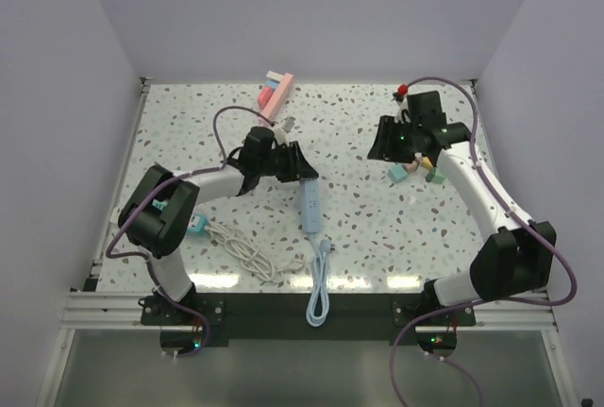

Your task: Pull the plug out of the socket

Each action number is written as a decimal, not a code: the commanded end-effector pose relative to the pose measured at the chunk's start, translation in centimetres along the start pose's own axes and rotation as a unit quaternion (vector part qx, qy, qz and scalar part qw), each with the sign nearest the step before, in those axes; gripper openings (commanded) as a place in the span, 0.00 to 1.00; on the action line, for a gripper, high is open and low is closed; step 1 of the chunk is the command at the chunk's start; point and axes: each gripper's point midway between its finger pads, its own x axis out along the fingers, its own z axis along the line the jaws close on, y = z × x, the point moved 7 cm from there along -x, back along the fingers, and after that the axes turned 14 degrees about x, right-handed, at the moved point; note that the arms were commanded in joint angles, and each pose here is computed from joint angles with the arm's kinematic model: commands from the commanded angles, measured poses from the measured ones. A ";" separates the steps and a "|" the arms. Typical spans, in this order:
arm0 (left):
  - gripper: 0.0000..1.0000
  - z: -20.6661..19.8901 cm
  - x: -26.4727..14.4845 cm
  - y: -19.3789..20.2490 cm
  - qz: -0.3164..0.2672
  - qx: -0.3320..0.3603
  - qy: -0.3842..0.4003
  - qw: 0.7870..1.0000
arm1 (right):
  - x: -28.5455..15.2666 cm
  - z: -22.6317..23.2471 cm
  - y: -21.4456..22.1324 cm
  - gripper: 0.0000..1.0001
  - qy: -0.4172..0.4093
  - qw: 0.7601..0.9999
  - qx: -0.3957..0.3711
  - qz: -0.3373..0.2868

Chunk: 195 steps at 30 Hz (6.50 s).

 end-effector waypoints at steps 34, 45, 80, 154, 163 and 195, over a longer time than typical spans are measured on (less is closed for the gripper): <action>0.60 18.5 -30.3 1.8 -0.111 -0.208 -0.433 0.870 | 10.2 -14.6 -13.5 0.81 0.220 0.939 0.230 -0.128; 1.00 16.2 -30.2 0.2 -0.158 -0.195 -0.375 0.892 | 5.8 -3.5 -13.6 0.98 0.076 0.983 0.112 -0.127; 1.00 8.6 -27.1 1.8 -0.161 -0.118 -0.228 0.953 | 31.8 20.9 6.3 0.55 -0.005 0.952 0.307 -0.011; 1.00 10.4 -21.0 2.5 -0.130 -0.122 -0.152 0.972 | 16.4 8.5 5.9 0.10 0.122 0.986 -0.051 0.099; 1.00 10.2 -20.0 2.7 -0.120 -0.116 -0.125 0.978 | 14.5 7.7 6.0 0.00 -0.118 0.977 0.075 0.160; 1.00 10.0 -18.7 2.2 -0.079 -0.097 -0.118 0.985 | 11.2 -8.1 -11.4 0.00 0.303 0.945 0.086 -0.083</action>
